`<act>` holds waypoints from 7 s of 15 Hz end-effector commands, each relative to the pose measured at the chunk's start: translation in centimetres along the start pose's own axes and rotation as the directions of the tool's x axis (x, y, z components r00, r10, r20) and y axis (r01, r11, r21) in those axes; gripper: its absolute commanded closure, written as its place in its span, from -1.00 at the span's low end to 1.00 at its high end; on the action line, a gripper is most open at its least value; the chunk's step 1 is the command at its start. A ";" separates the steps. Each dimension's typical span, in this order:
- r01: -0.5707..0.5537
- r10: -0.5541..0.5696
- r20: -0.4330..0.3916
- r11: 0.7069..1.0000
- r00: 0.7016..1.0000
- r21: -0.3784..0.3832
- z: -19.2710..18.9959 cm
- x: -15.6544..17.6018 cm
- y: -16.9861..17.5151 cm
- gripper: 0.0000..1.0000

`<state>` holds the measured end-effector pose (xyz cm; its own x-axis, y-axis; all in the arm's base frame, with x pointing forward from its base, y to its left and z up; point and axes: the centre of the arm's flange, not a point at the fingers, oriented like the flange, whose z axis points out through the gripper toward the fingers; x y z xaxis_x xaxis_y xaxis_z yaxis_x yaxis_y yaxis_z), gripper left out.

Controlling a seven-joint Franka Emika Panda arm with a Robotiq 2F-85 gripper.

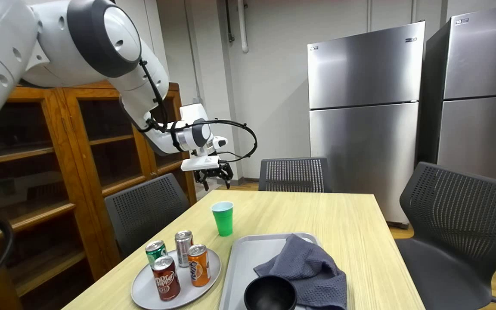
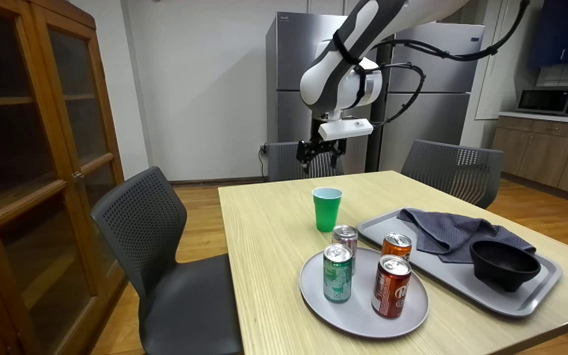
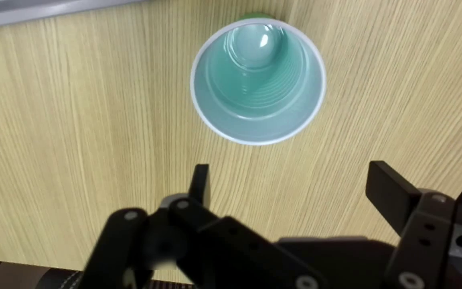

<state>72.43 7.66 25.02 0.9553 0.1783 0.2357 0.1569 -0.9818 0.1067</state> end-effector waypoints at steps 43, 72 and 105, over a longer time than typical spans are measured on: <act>-0.471 0.528 0.226 0.842 0.819 -0.262 12.9 -17.9 23.9 -1.00; -0.553 0.635 0.192 0.756 0.748 -0.349 14.0 -19.5 27.8 0.56; -0.716 0.730 -0.120 0.602 0.673 -0.355 4.0 -12.8 39.5 0.96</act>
<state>65.71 -32.62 21.29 0.7582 -0.5632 0.3286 -0.6445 -0.7235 0.2471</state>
